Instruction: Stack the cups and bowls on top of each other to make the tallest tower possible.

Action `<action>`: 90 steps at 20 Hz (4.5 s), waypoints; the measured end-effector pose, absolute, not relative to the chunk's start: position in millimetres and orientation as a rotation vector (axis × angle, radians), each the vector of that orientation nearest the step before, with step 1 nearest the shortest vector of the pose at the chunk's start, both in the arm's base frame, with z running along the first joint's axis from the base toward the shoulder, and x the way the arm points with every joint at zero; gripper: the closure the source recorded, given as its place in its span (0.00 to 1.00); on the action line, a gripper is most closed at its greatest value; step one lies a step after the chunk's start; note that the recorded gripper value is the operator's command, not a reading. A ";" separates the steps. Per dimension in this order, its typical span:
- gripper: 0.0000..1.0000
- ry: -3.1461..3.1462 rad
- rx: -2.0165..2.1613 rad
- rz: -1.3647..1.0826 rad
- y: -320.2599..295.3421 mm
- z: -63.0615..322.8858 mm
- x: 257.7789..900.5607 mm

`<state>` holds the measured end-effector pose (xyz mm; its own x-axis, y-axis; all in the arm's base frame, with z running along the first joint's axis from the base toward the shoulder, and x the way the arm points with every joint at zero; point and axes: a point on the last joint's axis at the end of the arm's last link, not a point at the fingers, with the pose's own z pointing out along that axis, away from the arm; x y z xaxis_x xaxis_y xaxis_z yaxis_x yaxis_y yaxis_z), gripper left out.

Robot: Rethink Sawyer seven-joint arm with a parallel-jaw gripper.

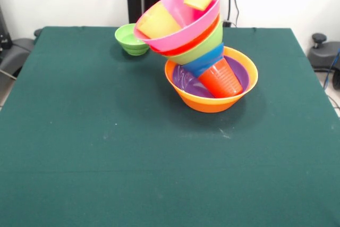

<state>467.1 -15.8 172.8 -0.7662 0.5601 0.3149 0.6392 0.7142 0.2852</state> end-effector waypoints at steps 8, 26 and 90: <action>1.00 -2.532 -0.884 -0.567 -17.0 170.7 442.5; 1.00 -2.528 -0.787 -0.610 -18.1 156.4 452.1; 0.00 -3.119 -0.926 -0.325 -112.6 257.1 619.8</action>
